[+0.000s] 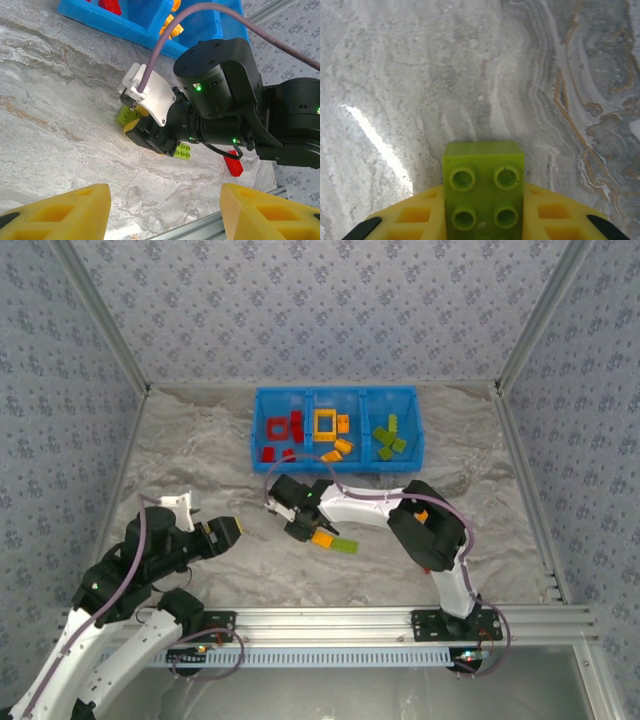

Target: Sort the legos into containers by color

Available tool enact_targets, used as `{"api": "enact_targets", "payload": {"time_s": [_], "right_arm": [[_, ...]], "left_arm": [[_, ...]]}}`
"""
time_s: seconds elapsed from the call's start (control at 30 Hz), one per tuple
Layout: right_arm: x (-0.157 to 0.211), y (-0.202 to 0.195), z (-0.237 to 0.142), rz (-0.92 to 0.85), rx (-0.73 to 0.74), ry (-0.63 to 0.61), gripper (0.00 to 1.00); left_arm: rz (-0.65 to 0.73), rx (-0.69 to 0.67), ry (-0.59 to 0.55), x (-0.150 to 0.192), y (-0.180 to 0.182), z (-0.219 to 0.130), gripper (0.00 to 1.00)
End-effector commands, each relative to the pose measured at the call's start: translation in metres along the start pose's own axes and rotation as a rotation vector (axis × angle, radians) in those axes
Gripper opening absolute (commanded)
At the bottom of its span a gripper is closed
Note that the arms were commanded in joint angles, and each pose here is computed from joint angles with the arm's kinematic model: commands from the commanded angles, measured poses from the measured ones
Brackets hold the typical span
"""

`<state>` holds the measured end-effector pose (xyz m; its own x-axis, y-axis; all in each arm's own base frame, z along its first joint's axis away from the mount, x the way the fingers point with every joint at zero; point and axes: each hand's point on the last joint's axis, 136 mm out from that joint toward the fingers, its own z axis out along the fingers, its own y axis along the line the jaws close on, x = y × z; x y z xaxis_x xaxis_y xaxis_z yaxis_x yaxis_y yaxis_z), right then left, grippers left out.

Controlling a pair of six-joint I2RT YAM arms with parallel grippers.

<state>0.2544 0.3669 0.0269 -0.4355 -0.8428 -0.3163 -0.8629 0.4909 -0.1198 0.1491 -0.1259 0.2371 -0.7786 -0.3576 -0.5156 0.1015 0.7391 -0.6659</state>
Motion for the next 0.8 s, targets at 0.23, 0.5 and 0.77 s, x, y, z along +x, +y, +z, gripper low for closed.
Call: {"api": "enact_targets", "payload": {"time_s": [0.23,0.5,0.77], "right_arm": [[-0.012,-0.073,-0.11,0.255,0.117,-0.236,0.23],[0.058,-0.183,-0.163,0.67,0.198,-0.378,0.25],[0.064,-0.276,-0.136,0.88,0.07,-0.427,0.25]], "left_arm": [[0.041,0.084,0.01,-0.034,-0.057,0.021,0.59],[0.316,0.093,0.06,-0.011,-0.14,0.096,0.58],[0.484,0.026,0.03,0.014,-0.189,0.179,0.56]]}}
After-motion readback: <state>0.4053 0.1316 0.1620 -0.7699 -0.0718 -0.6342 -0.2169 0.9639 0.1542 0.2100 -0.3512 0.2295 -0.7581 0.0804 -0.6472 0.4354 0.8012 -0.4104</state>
